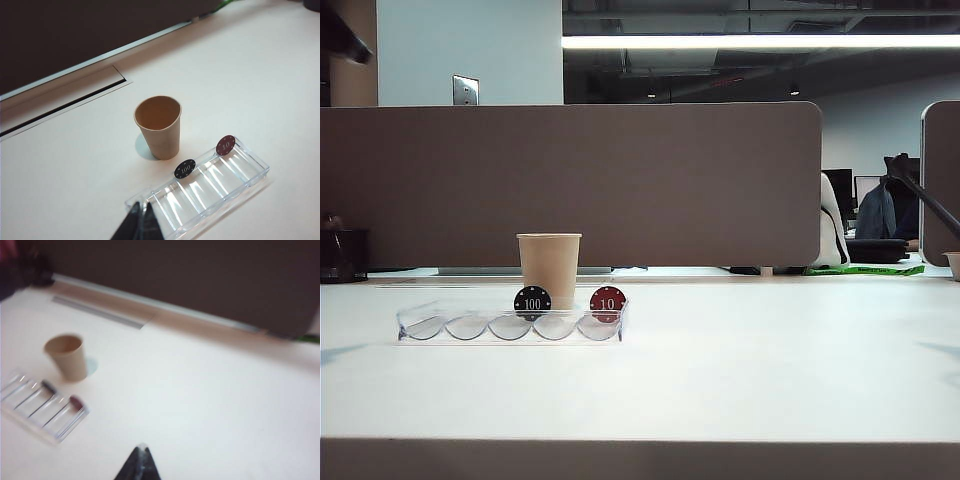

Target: Pick up the chip with the greater value and put it into the paper cup.

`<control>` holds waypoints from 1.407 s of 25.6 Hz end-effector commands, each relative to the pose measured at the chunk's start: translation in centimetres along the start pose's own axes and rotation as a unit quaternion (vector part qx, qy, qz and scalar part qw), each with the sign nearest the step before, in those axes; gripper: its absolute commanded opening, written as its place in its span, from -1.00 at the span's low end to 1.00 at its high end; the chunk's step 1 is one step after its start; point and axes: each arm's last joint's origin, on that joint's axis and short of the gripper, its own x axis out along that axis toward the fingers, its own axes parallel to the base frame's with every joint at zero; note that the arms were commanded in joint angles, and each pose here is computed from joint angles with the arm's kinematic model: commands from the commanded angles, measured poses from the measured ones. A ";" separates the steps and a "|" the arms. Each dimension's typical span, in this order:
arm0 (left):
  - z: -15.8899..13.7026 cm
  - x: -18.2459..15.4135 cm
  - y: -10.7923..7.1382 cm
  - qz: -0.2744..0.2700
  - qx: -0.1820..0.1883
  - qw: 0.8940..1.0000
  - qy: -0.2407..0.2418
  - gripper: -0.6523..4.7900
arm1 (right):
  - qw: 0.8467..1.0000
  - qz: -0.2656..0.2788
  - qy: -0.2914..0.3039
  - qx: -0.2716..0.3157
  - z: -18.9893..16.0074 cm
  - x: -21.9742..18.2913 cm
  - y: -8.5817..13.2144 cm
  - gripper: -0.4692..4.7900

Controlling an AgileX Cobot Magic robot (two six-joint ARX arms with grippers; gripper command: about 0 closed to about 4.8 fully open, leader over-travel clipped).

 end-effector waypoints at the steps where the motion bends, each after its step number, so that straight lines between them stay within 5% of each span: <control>1: 0.5 1.2 0.4 -0.024 0.033 0.999 0.002 -0.78 | 0.999 0.044 0.023 -0.013 0.8 2.5 0.5 -0.84; 3: 0.6 1.9 0.4 -0.035 0.058 0.998 0.007 -0.78 | 0.997 0.066 0.040 -0.013 0.9 4.1 0.8 -0.85; 8: 0.1 3.6 0.3 -0.068 0.202 0.977 0.011 -0.78 | 0.987 0.137 0.078 -0.024 0.2 9.7 3.1 -0.85; 12: -0.4 4.9 0.7 -0.079 0.234 0.969 0.010 -0.78 | 0.982 0.166 0.081 -0.034 -0.5 12.1 4.6 -0.85; 26: 1.1 11.7 3.6 -0.186 0.195 0.962 0.046 -0.78 | 0.980 0.177 0.084 -0.044 -1.3 14.3 6.1 -0.84; 36: 1.4 12.4 3.9 -0.209 0.224 0.950 0.064 -0.78 | 0.977 0.176 0.123 -0.019 -0.1 19.0 6.0 -0.85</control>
